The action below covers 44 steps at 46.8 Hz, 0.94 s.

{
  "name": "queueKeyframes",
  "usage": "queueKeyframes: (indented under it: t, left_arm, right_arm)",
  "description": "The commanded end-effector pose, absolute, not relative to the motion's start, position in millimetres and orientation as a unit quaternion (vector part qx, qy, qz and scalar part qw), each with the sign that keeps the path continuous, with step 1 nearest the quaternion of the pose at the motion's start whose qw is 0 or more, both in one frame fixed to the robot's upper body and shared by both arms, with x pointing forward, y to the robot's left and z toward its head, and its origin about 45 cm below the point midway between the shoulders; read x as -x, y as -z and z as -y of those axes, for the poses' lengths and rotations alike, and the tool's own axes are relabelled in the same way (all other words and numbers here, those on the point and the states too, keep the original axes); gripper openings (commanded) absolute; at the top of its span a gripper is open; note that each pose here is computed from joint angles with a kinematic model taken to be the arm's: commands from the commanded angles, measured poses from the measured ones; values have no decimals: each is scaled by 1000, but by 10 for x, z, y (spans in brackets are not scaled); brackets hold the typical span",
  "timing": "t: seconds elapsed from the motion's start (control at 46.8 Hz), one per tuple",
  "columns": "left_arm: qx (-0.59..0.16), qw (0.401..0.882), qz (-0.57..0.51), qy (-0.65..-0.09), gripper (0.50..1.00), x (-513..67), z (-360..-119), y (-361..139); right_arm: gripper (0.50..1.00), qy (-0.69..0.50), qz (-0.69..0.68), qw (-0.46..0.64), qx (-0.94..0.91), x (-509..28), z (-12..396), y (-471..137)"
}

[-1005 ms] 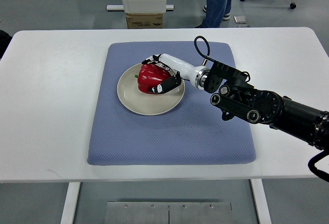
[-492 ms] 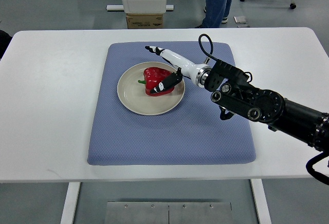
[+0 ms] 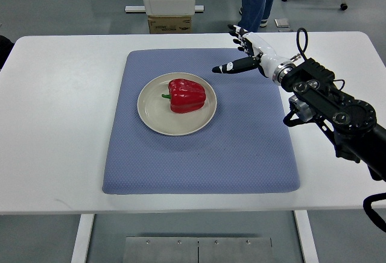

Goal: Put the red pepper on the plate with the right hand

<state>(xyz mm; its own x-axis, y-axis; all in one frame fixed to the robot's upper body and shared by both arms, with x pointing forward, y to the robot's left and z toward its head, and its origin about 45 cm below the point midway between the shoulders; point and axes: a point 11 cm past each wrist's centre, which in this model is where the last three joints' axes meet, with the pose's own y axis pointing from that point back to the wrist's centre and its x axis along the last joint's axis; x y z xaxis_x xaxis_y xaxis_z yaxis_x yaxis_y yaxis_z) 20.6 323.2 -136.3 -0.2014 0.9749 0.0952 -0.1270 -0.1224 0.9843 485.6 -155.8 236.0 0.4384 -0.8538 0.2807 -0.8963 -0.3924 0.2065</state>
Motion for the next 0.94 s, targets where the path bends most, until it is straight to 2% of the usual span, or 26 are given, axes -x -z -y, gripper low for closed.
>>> queueKeyframes:
  t: [0.0,0.214,0.492,0.92]
  left_arm:
    - [-440,454,-482,-607,1000,-205,-3232,1363]
    - [-440,454,-482,-607,1000,-205,-3232,1363]
    - [-440,454,-482,-607,1000,-205,-3232,1363]
    - [-440,454,-482,-607,1000,-205,-3232,1363]
  right_arm:
    - [998,-22,550,140,-823,-4889,1727,-2375]
    - [1000,93,591,58,-799,-4915,2061,-2368]
    - [1000,216,616,-58,-755,-4870,2275,-2243]
    - [1000,242,621,-66,-742,-4784,2313,-2050]
